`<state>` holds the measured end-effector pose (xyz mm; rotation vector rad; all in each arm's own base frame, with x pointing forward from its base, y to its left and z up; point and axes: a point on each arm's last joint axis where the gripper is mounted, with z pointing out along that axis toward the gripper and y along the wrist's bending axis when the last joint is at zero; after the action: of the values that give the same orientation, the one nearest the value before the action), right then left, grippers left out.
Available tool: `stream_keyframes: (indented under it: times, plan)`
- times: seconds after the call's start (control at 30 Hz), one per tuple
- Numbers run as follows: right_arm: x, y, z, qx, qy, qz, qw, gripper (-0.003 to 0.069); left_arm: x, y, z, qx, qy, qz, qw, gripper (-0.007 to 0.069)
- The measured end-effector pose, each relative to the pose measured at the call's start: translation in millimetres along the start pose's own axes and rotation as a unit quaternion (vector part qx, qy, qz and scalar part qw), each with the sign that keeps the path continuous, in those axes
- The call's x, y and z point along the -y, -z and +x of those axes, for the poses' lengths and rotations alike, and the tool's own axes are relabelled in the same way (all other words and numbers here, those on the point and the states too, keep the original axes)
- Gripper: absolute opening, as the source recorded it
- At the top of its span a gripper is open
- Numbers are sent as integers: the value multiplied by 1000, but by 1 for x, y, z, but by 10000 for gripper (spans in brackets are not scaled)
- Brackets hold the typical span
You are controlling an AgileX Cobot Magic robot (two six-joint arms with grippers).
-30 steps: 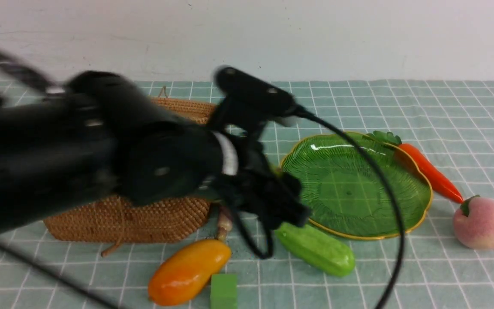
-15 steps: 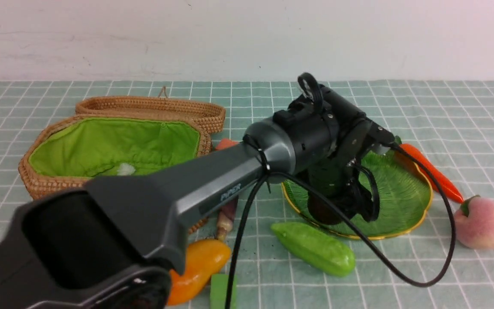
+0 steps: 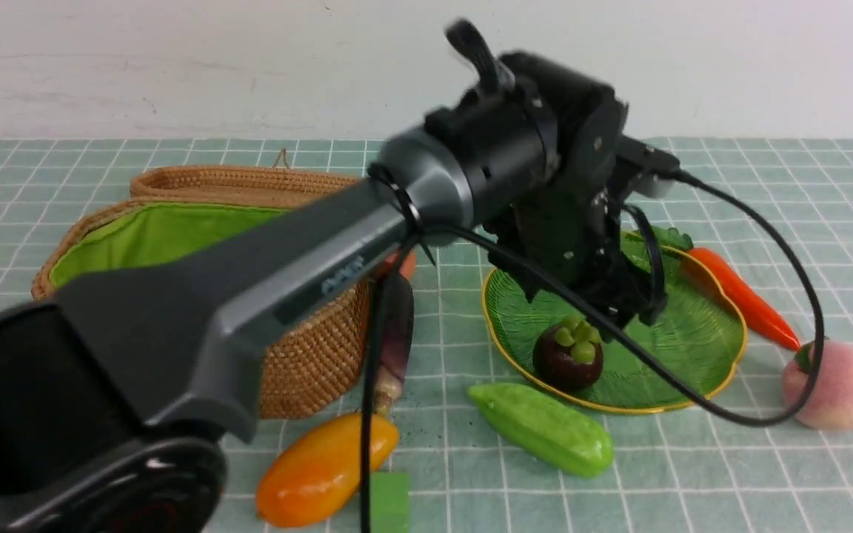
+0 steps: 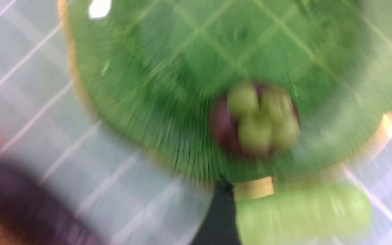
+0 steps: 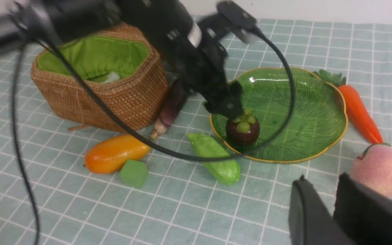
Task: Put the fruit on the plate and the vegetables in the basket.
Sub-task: Grab a mangosteen with your left arm and put it on the plate on the right, then grab the mango with your left arm and place it on the right plate
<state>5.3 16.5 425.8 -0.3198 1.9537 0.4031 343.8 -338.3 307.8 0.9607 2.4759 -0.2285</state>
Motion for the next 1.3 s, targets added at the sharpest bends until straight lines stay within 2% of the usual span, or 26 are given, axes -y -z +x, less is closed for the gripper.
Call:
stream_keyframes:
  times: [0.13,0.17,0.2,0.23,0.3,0.33,0.37,0.4,0.5,0.57,0.7,0.73,0.77,0.83,0.9,1.03,1.3]
  plan:
    - [-3,0,0,0,12,-18,1000,140,-3,71,6,36,2,-1,999,396]
    - [-6,0,1,-2,19,-33,999,140,-4,89,11,46,2,-2,999,292]
    - [-7,0,1,-4,22,-38,999,140,-5,95,13,49,2,-2,999,292]
    - [-10,1,2,-9,33,-57,998,140,-5,115,24,53,2,-2,999,187]
    - [-17,2,5,-22,60,-94,994,140,-6,135,48,44,2,0,999,32]
    - [-20,2,6,-26,74,-111,991,140,-7,140,61,32,2,0,999,-5]
    - [-20,3,6,-27,77,-115,990,140,-7,140,61,32,2,0,999,-11]
    - [-24,4,8,-34,95,-138,985,140,-7,141,82,9,1,1,1000,-13]
    - [-31,6,9,-27,126,-179,975,140,-8,123,138,-72,0,1,997,0]
    - [-32,6,9,-25,130,-184,974,140,-9,116,150,-90,-2,-1,996,16]
    - [-34,7,9,-20,137,-195,971,143,-17,70,194,-120,-14,-39,992,211]
    - [-34,7,9,-20,137,-196,971,143,-21,59,201,-117,-8,-53,992,282]
    - [-34,7,9,-20,137,-197,971,144,-22,58,202,-117,-10,-55,992,294]
    - [-35,8,9,-19,135,-200,970,144,-35,40,209,-107,2,-77,991,433]
    - [-35,8,8,-18,134,-203,970,144,-43,28,210,-98,12,-84,991,511]
    - [-35,8,8,-18,134,-203,970,143,-52,9,206,-81,17,-86,993,575]
    - [-36,8,8,-18,133,-205,970,143,-54,-25,208,-99,6,-85,991,566]
